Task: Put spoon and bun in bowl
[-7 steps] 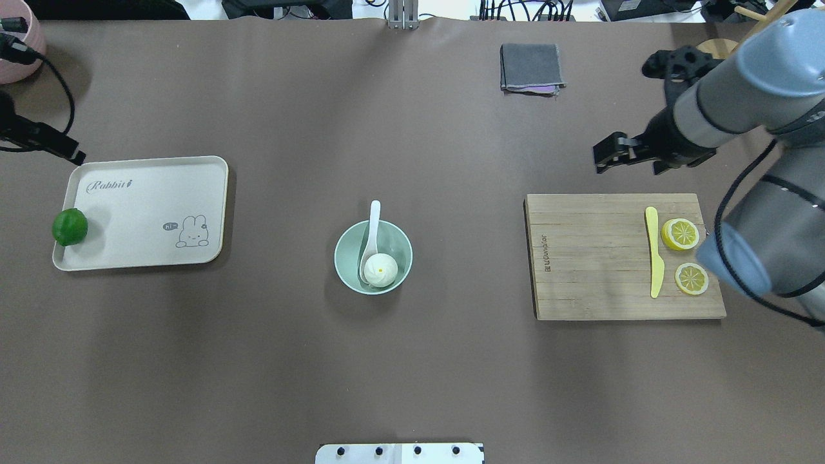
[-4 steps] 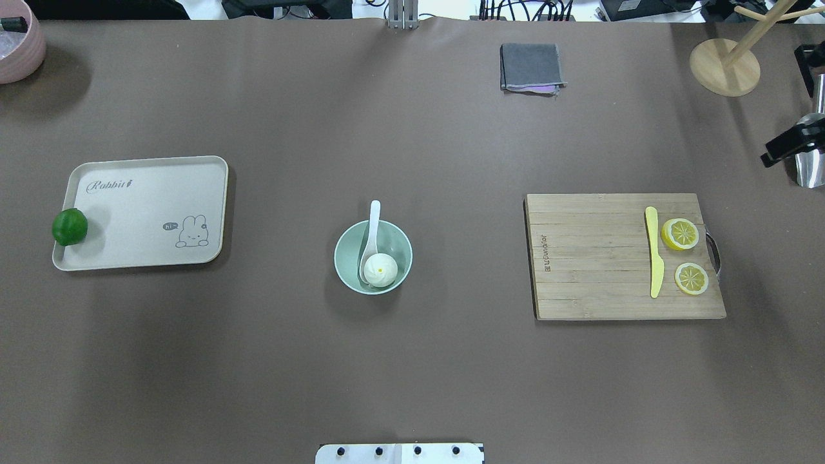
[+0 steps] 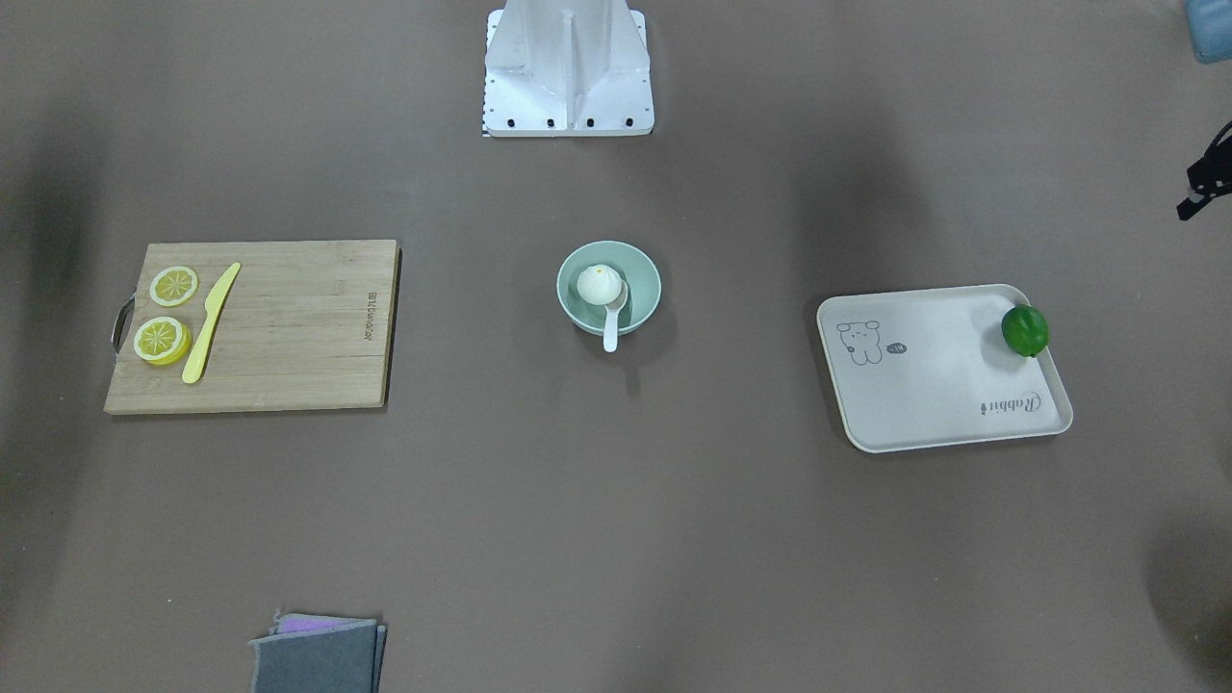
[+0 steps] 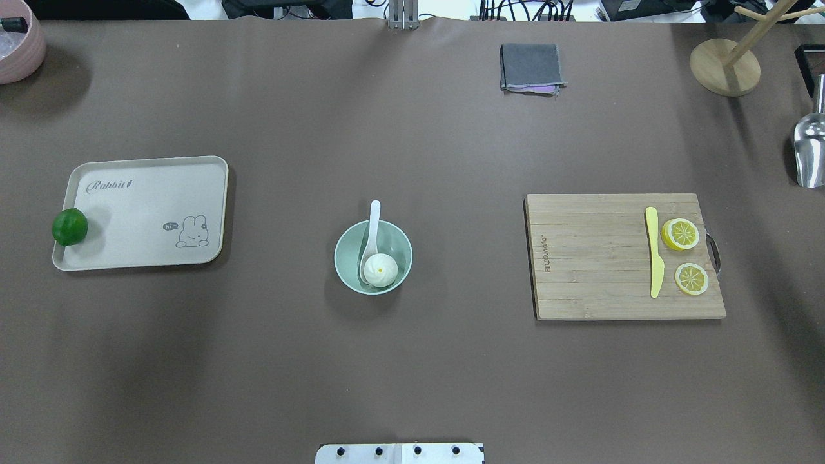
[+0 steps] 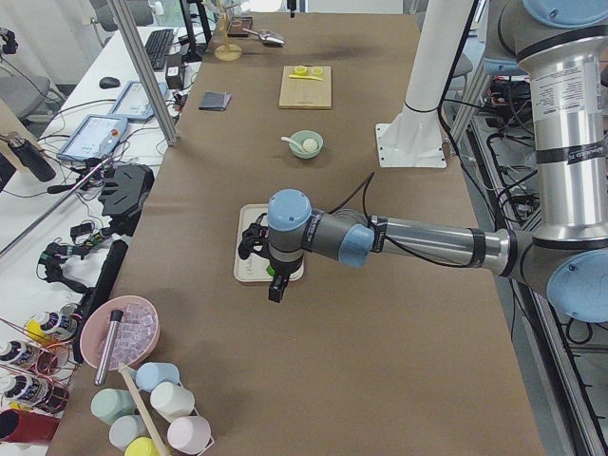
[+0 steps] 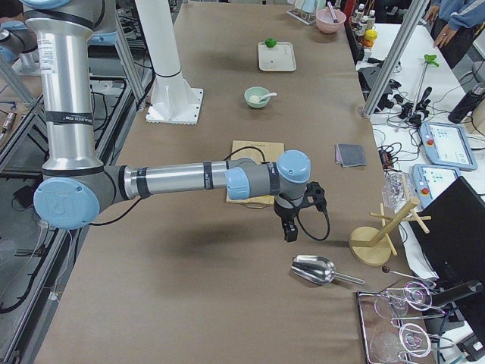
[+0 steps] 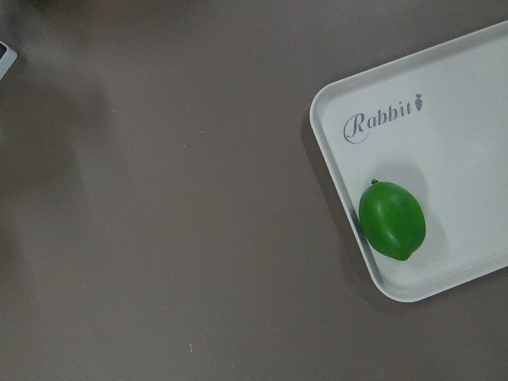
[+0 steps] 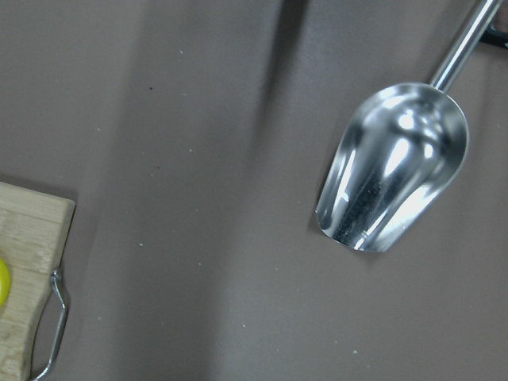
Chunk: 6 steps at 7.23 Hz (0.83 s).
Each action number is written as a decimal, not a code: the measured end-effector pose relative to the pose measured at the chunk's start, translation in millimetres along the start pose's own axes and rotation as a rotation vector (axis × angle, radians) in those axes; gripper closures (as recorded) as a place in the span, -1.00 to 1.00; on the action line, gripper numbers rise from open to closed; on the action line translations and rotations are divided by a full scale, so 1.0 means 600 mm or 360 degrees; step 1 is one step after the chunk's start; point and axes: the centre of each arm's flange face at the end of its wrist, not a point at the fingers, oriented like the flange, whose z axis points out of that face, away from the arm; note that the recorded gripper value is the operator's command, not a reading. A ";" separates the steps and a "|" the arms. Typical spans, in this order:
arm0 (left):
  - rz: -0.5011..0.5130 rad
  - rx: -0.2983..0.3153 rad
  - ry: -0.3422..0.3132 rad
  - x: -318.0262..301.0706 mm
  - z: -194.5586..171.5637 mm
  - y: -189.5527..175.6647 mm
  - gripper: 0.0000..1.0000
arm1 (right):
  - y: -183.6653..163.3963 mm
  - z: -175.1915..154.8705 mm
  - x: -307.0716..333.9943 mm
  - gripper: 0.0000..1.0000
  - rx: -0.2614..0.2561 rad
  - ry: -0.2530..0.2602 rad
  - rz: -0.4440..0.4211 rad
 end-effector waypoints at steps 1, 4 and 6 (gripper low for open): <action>0.0000 0.0001 0.0006 -0.003 0.002 0.002 -0.95 | 0.036 -0.002 0.015 -1.00 0.0020 0.0002 0.0014; -0.0058 -0.0048 0.0008 -0.034 0.029 0.016 -0.95 | 0.120 0.006 0.033 -1.00 0.0145 0.0004 -0.0042; -0.0047 -0.0039 0.0004 -0.032 0.027 0.010 -0.95 | 0.130 0.008 0.031 -1.00 0.0164 -0.0034 -0.0055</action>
